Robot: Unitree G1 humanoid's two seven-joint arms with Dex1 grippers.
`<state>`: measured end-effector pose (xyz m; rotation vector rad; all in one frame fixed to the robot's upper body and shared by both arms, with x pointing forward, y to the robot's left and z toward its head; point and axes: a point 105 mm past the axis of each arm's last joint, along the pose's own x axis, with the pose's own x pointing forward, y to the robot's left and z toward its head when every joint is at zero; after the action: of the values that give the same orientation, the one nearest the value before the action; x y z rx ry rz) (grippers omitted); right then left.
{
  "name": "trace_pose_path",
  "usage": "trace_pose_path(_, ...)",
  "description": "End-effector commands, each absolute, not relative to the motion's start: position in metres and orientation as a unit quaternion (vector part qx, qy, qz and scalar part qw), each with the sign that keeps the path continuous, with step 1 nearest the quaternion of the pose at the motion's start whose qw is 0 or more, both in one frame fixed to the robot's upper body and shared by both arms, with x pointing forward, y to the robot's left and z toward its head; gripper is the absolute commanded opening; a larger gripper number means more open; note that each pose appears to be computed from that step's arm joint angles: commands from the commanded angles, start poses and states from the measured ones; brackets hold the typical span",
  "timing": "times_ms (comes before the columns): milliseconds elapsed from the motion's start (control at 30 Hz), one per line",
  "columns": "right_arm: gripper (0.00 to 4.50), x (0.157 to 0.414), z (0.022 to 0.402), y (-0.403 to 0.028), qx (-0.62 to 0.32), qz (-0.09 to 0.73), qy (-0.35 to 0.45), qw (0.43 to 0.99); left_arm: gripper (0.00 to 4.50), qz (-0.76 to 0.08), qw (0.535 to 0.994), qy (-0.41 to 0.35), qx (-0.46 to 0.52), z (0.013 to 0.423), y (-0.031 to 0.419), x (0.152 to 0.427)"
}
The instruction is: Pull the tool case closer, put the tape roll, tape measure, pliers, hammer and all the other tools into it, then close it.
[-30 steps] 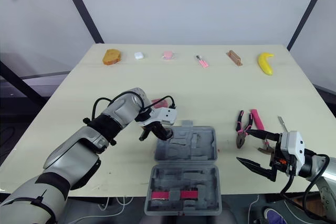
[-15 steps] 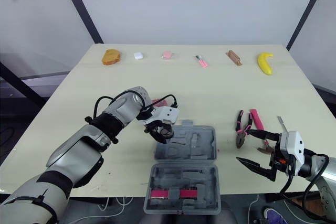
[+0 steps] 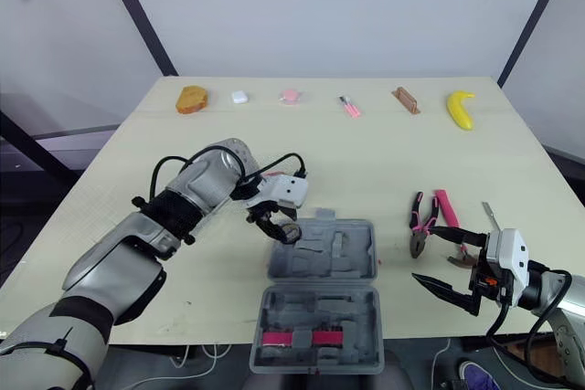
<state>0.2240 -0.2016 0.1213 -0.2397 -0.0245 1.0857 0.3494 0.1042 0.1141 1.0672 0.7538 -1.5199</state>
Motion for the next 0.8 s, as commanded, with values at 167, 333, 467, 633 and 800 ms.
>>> trace_pose_path(167,4.5,0.224,0.129,-0.198,-0.115,0.515,-0.037,0.849,2.83,-0.689,0.557,0.251,0.39,0.131,0.096,0.343)
trace_pose_path(333,4.5,0.226,0.133,-0.192,-0.103,0.511,-0.053,0.852,2.83,-0.706,0.632,0.189,0.257,0.121,0.112,0.339)
trace_pose_path(467,4.5,0.225,0.136,-0.189,-0.092,0.512,-0.057,0.852,2.83,-0.71,0.662,0.143,0.191,0.122,0.116,0.336)
trace_pose_path(633,4.5,0.225,0.134,-0.184,-0.097,0.519,-0.056,0.847,2.83,-0.705,0.683,0.125,0.144,0.113,0.123,0.333)
trace_pose_path(800,4.5,0.223,0.13,-0.18,-0.093,0.532,-0.051,0.84,2.6,-0.704,0.681,0.142,0.142,0.099,0.128,0.331)
